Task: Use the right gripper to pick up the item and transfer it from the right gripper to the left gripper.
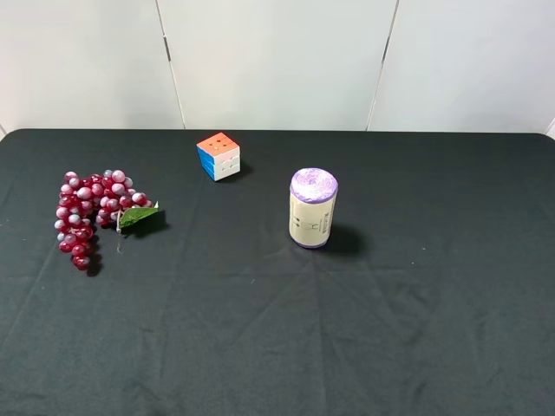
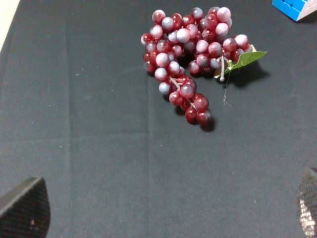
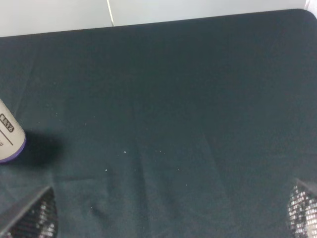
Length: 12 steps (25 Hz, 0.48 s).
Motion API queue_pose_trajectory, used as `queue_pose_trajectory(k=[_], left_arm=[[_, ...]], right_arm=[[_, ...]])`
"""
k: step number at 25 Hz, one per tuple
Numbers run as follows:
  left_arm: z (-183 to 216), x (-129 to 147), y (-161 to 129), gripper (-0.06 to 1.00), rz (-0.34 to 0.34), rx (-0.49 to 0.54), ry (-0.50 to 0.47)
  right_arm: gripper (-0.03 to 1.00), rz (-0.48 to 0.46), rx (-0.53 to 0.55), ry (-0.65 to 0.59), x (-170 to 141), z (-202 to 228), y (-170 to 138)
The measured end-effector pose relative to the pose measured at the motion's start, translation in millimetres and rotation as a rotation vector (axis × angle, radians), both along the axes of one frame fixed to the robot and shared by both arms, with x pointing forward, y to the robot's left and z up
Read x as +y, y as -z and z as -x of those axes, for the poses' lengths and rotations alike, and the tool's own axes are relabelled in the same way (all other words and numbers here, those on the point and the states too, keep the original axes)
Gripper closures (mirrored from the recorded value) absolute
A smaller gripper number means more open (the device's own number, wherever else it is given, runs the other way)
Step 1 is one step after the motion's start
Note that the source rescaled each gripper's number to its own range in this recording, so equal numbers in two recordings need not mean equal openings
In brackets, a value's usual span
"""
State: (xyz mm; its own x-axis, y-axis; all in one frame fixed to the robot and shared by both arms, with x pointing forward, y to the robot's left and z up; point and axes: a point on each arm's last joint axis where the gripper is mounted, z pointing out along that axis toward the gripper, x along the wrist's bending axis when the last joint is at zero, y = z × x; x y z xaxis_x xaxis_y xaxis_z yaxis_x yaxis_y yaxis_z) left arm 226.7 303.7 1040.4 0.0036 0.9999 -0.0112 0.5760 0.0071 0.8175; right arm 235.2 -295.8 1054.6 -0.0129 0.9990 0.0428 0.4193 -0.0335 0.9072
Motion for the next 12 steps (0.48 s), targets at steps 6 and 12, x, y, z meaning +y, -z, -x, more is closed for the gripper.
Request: queue_pose_trajectory(k=[6,12], left_arm=[[0.0,0.0,0.0,-0.05,0.0,0.0,0.0],[0.0,0.0,0.0,-0.05,0.0,0.0,0.0]], right_arm=[[-0.03,0.0,-0.002,0.0,0.0,0.1,-0.1],[-0.03,0.0,-0.002,0.0,0.0,0.1,-0.1]])
